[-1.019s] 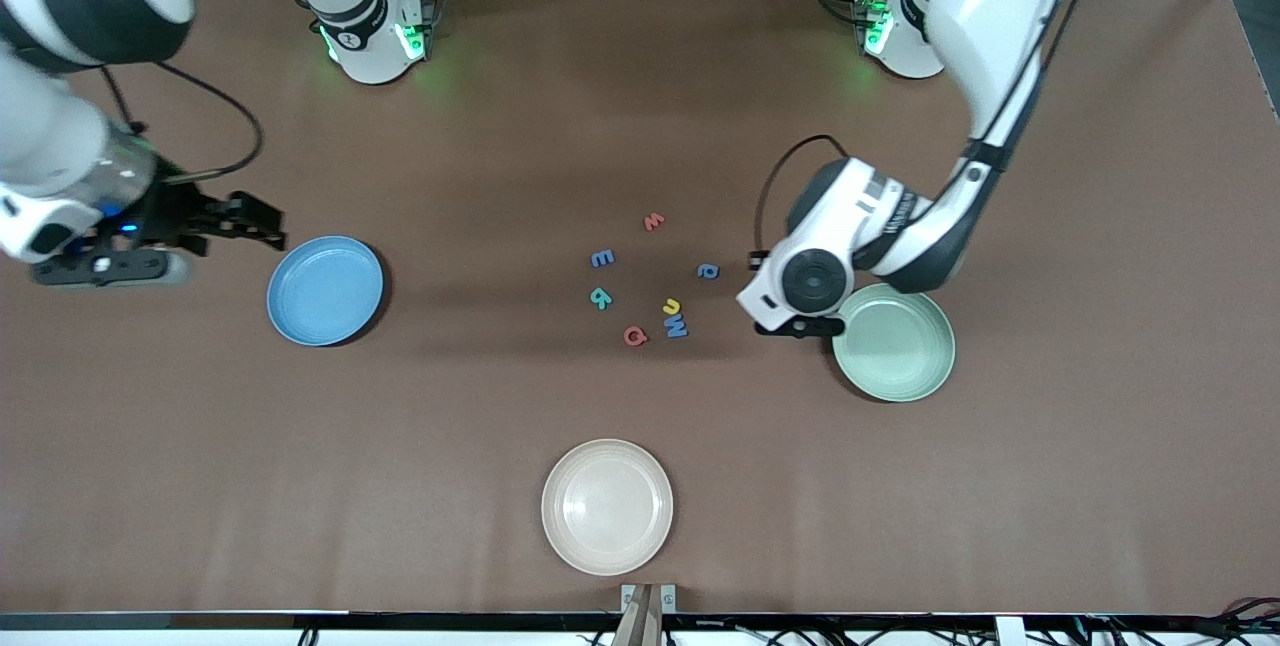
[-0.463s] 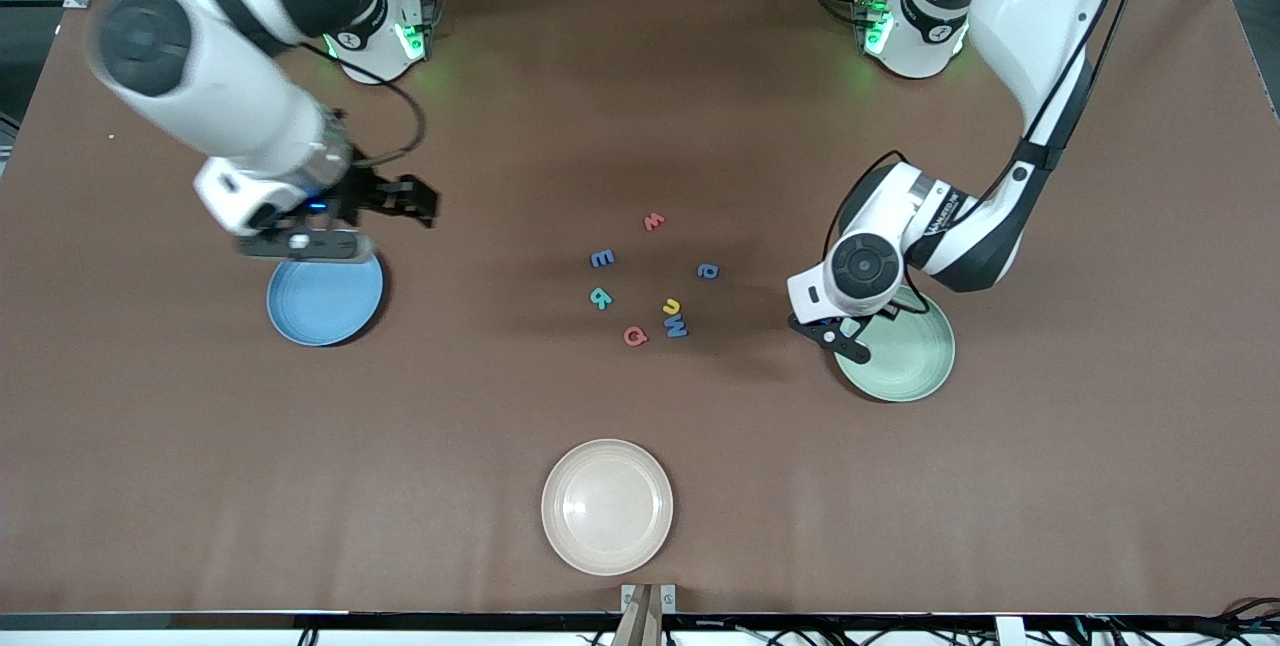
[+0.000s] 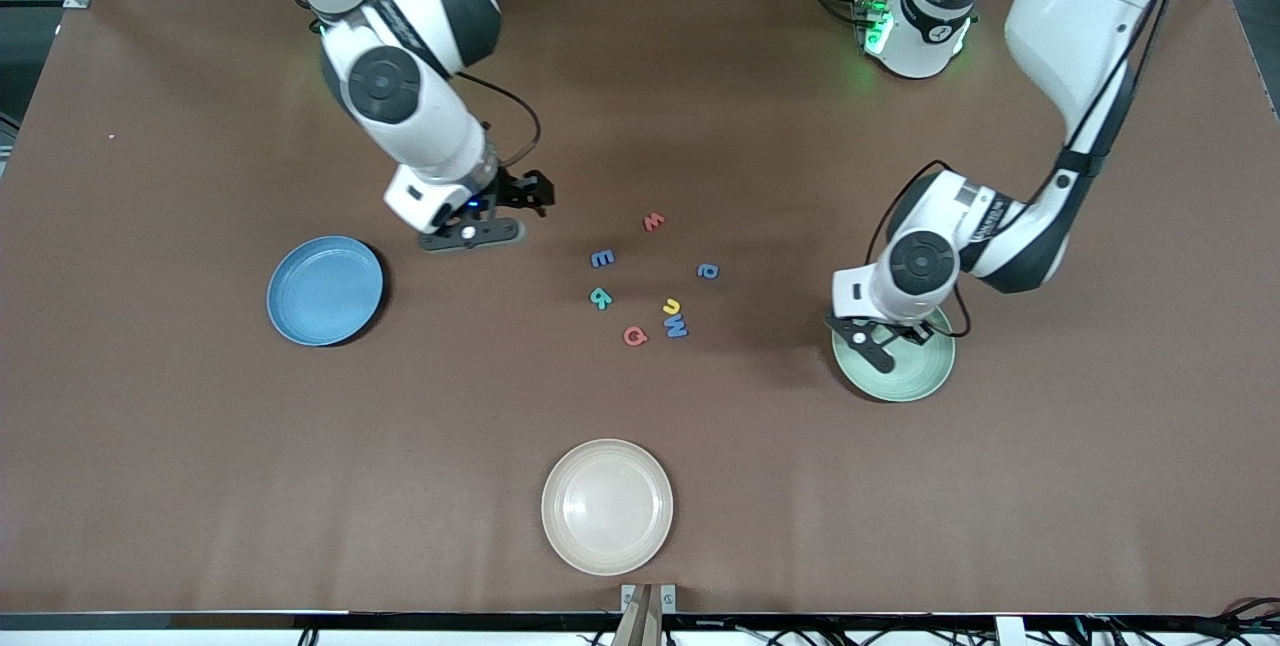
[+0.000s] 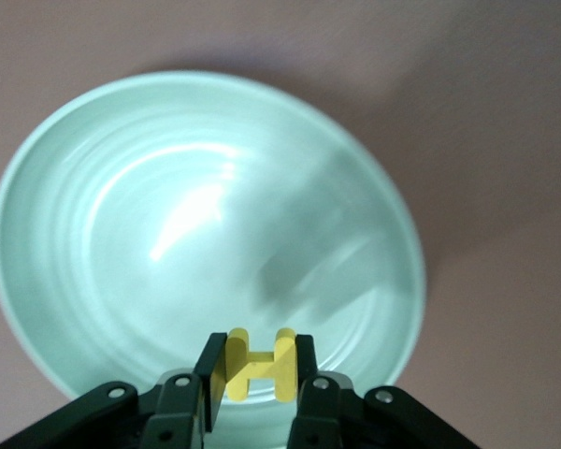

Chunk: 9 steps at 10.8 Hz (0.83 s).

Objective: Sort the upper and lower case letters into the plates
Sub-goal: 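Release the H on the green plate while the right gripper nears letters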

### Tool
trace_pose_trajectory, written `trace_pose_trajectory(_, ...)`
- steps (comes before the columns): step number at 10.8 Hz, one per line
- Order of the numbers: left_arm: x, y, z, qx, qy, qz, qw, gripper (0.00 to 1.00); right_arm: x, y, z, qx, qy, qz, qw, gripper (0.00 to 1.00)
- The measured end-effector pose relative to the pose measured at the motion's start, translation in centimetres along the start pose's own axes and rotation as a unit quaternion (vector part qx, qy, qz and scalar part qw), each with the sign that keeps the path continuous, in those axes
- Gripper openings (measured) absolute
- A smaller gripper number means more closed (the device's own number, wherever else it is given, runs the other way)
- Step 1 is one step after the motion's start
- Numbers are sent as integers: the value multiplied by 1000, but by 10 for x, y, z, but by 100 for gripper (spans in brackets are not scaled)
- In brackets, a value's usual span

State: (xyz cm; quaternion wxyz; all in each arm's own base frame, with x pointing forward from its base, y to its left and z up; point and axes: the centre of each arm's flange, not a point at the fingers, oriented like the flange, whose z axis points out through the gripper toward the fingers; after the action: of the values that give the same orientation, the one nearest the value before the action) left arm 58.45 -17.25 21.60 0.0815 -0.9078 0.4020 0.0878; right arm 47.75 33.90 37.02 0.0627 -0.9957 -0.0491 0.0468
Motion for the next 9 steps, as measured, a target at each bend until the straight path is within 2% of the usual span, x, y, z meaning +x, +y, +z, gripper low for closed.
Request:
trace_pose_trajectory(1, -3, -4, 0, 0, 0, 0, 1000, 33, -5, -11, 24, 0, -3, -1, 1000, 100)
trace_pose_trajectory(3, 0, 3, -3, -1, 3, 6, 1000, 59, -12, -37, 68, -13, 9, 15, 1000, 100)
trace_pose_trajectory(4, 4, 10, -5, -2, 6, 12, 1000, 67, -17, -51, 87, -10, 14, 20, 1000, 100)
trace_pose_trajectory(6, 14, 28, -12, -6, 14, 11, 1000, 97, -27, -70, 118, -14, 12, 9, 1000, 100)
trace_pose_trajectory(8, 25, 53, -21, -28, 25, -57, 998, 100, -27, -75, 136, -33, 15, 5, 999, 100)
trace_pose_trajectory(9, 33, 71, -27, -57, 29, -120, 991, 100, -25, -75, 145, -43, 20, 7, 999, 99)
